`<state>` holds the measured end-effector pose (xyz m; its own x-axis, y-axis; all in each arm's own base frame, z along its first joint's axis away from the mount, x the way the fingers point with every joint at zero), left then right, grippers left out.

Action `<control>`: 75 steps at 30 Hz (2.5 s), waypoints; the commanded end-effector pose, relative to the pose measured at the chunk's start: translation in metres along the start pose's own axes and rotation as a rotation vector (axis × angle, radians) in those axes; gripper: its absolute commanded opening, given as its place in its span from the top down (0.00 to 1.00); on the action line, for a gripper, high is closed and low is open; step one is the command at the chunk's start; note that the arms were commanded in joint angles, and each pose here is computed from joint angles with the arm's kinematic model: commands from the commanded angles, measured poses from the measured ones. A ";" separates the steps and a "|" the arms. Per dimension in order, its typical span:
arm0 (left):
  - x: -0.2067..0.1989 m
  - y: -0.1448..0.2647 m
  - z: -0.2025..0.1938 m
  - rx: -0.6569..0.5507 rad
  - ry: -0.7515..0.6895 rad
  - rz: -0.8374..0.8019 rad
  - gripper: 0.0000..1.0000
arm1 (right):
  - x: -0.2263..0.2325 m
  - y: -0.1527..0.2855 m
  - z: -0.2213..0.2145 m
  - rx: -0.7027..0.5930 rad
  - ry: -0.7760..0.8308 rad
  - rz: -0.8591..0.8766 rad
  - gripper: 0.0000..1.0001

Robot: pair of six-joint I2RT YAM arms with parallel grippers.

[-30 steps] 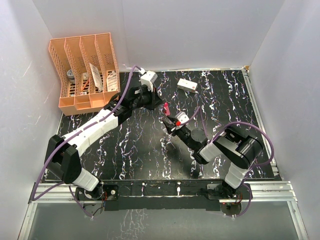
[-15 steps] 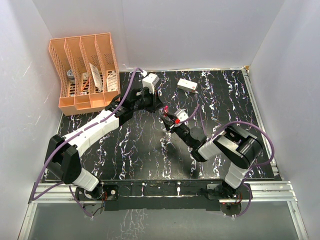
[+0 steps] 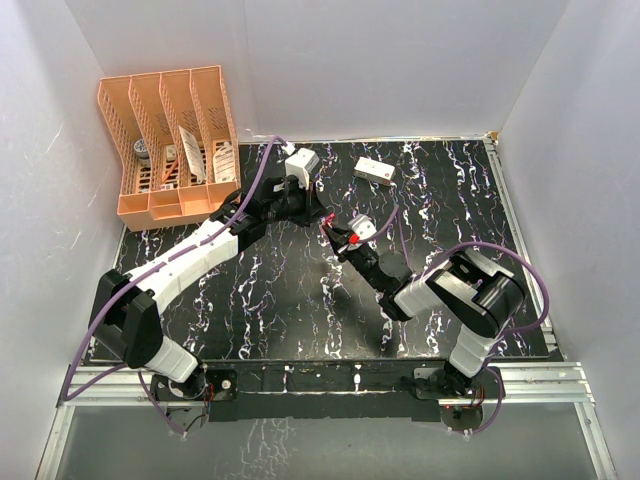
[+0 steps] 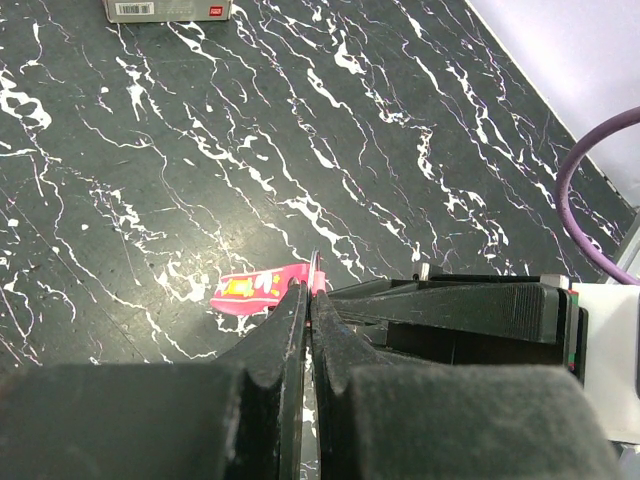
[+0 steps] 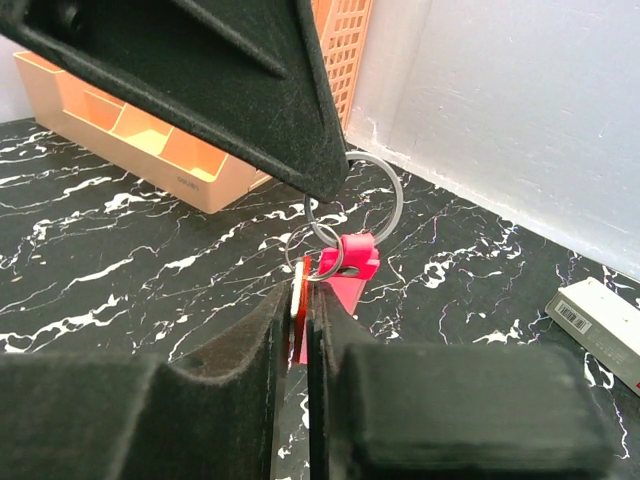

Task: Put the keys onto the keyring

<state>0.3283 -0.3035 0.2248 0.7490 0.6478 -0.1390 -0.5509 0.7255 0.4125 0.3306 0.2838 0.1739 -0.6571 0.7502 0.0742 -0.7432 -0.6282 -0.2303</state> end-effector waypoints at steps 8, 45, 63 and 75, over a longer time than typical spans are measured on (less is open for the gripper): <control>-0.004 0.013 0.002 0.069 -0.029 -0.001 1.00 | -0.005 -0.001 0.098 -0.391 0.018 -0.042 0.98; -0.030 0.003 -0.028 0.298 -0.037 -0.219 1.00 | -0.030 -0.002 0.102 -0.357 0.089 -0.133 1.00; -0.022 0.000 -0.031 0.345 -0.048 -0.185 1.00 | -0.030 0.002 0.101 -0.351 0.071 -0.133 1.00; -0.020 0.000 -0.024 0.446 -0.072 -0.199 1.00 | -0.027 0.010 0.093 -0.311 0.028 -0.119 1.00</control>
<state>0.3154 -0.3152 0.2025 0.8496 0.4933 -0.1867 -0.2452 0.6828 0.6882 0.3472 0.2462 0.1870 -0.5219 0.8522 0.0367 -0.8292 -0.4968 -0.2562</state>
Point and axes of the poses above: each gripper's point midway between its finger pads, its own y axis back along the fingers, its own x axis along the line the jaws close on, z = x × y, the point moved 1 cm from there along y, back along the fingers, and after that the axes turned 13 degrees about -y, right-handed, at the moved point
